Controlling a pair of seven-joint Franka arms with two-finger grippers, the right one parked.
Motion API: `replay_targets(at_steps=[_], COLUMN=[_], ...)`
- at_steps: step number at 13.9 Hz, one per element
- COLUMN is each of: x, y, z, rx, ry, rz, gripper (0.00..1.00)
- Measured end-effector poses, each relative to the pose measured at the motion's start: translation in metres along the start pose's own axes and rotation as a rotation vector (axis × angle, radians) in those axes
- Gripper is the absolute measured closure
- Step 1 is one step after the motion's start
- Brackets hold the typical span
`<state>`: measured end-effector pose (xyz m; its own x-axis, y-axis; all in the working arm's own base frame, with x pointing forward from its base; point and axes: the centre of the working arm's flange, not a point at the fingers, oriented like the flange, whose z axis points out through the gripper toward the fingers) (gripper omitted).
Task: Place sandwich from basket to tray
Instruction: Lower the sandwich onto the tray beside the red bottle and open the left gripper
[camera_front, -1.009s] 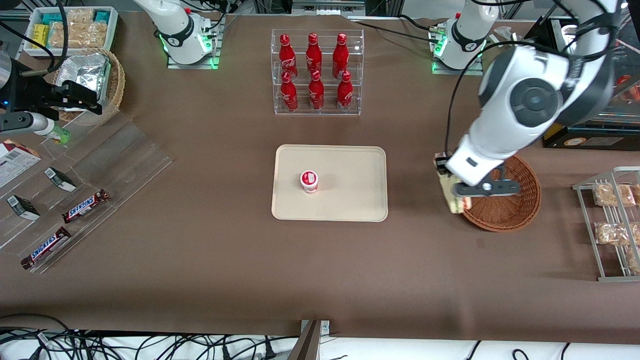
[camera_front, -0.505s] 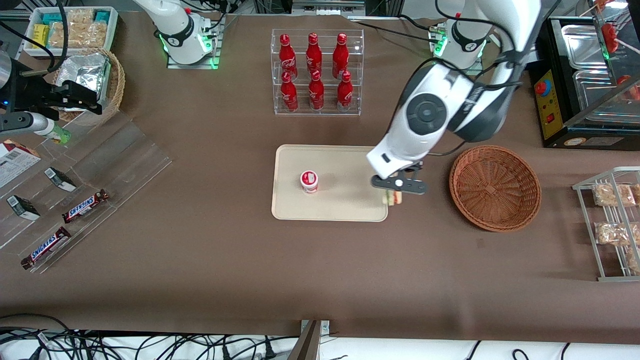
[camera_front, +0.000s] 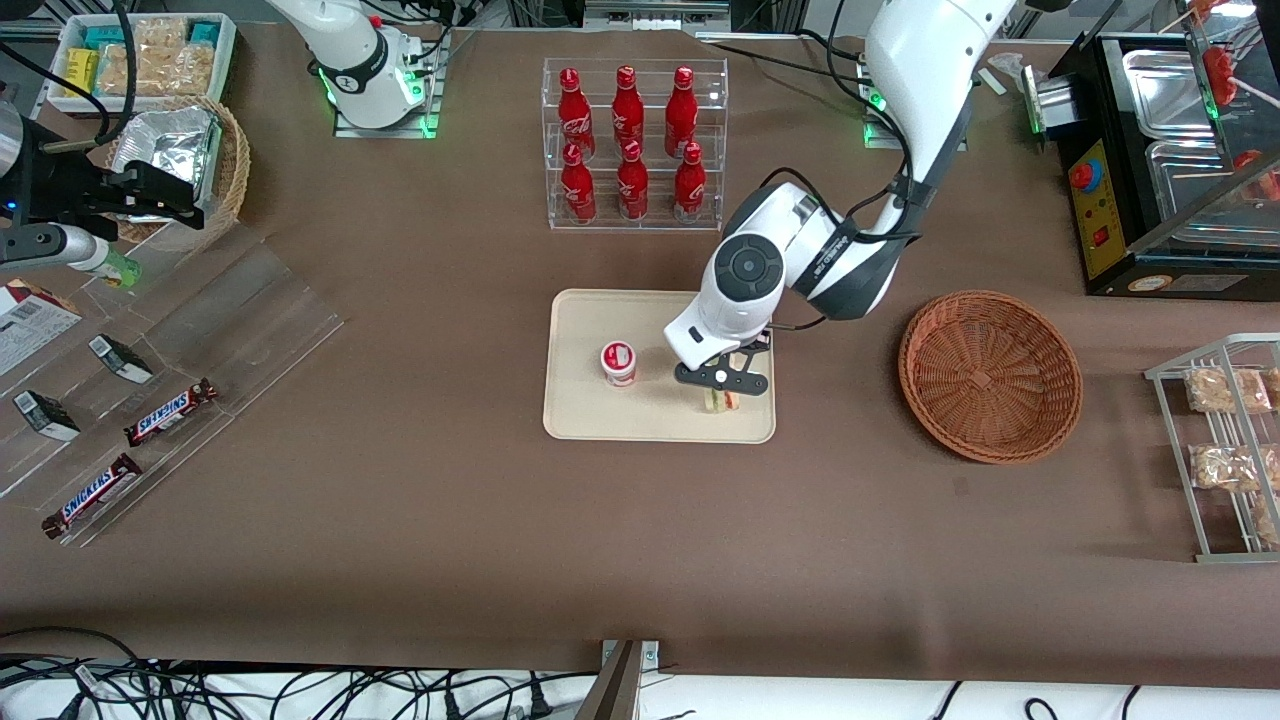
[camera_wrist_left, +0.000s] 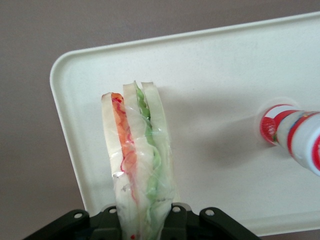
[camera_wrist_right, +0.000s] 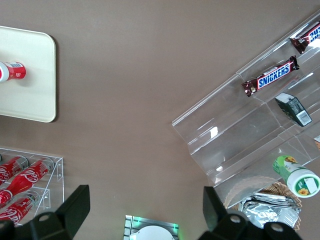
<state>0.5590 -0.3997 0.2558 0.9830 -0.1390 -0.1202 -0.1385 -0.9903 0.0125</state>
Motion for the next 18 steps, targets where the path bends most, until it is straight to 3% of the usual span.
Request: replay_targets(at_steps=[11,14,15,18], x=[-0.002,-0.001,0.003,0.018], y=[0.003,0.003,0.001,-0.015], z=[0.039,0.038,0.031,-0.024], rx=[0.026,0.026,0.021,0.001], ry=[-0.034,-0.032,-0.017,0.055], rz=[0.017,0.015,0.008,-0.044], gripper=[0.81,0.59,0.41,0.11])
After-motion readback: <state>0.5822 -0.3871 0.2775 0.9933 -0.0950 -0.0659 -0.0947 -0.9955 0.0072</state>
